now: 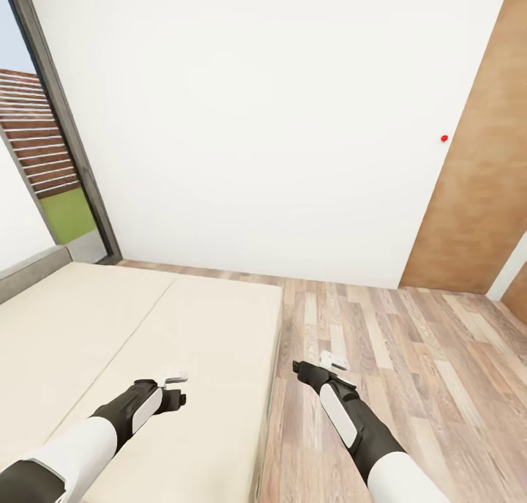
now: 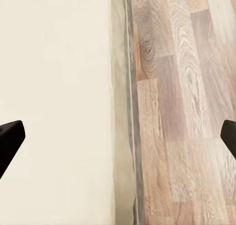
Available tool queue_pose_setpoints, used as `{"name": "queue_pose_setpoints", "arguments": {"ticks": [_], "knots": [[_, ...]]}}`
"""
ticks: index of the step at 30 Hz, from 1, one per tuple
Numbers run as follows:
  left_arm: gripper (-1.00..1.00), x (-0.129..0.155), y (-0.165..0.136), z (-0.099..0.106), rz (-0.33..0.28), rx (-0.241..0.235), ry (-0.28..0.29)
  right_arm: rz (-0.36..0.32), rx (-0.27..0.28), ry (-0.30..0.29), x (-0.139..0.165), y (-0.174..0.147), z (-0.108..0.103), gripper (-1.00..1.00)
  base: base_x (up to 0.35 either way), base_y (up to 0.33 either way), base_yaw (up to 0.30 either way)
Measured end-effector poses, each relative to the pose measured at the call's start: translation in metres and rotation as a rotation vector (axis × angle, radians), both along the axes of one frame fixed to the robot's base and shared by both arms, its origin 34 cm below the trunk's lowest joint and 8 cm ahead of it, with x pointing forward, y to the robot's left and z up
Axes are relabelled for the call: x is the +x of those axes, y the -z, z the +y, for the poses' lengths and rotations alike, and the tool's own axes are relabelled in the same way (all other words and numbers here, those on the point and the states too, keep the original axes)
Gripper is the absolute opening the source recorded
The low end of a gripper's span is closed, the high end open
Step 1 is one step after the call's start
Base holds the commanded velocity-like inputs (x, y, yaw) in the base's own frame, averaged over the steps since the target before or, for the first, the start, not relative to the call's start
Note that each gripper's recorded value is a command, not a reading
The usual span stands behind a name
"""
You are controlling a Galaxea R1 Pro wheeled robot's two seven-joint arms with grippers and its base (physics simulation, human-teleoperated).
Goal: Put all the toys in the child's room - the three board games (two on the bed and one on the table), the two jigsaw puzzles on the table, and the tennis ball on the table - inside the toy box on the table in the child's room.
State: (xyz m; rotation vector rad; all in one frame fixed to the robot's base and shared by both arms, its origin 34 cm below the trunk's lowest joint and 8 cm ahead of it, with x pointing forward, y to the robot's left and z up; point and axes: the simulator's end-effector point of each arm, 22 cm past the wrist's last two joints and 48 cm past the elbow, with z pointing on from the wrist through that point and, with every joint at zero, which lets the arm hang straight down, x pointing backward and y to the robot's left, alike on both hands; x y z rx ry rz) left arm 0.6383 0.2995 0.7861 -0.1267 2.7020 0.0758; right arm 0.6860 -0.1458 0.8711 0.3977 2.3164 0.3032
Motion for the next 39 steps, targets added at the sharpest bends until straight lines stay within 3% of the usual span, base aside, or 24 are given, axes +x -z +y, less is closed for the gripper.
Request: {"name": "queue_pose_setpoints", "arguments": {"ticks": [16, 39], "knots": [[1.0, -0.0002, 0.0001, 0.0001, 0.001, 0.0, 0.0, 0.0, 0.0, 0.0, 0.0, 0.0, -0.0001, 1.0, 0.0, 0.066, -0.193], [1.0, -0.0003, 0.0001, 0.0003, 0.001, 0.0, 0.0, 0.0, 0.0, 0.0, 0.0, 0.0, 0.0, 1.0, 0.0, 0.064, -0.11]]}}
